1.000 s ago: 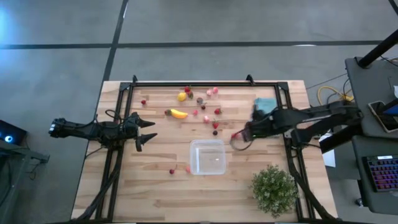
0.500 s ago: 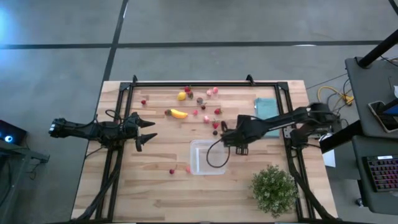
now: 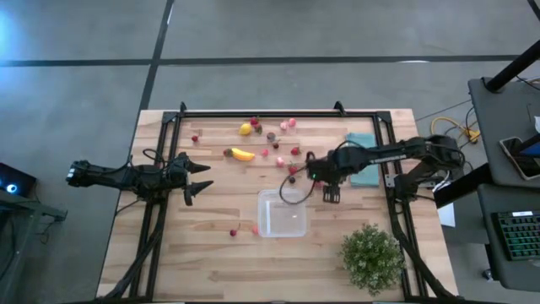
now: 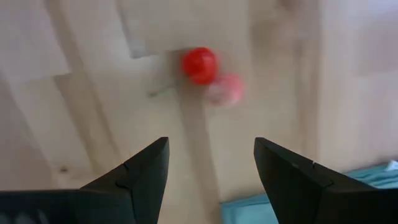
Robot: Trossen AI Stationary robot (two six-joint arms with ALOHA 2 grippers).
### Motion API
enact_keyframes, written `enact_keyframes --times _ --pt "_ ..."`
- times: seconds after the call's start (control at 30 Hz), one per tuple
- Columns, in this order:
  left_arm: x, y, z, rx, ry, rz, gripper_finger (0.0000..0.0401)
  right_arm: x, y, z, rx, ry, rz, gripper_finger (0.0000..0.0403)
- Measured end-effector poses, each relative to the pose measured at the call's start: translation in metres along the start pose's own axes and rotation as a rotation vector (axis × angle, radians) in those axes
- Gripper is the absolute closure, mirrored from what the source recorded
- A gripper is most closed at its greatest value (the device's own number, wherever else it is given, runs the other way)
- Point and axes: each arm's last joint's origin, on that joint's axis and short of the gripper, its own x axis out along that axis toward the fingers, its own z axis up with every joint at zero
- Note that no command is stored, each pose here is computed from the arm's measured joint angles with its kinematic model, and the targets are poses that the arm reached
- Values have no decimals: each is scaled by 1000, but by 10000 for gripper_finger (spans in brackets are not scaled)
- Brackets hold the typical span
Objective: Pick and placing Produce into tupperware
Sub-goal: Put the pink peach into the transparent bin
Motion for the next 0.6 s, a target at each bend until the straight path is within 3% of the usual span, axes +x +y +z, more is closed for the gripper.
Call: enact_keyframes --times 0.33,0.6 --pt "0 0 0 0 0 0 143 18 -14 0 -205 -54 -2 174" --pt "0 0 0 0 0 0 143 41 -12 -4 -220 -76 20 174"
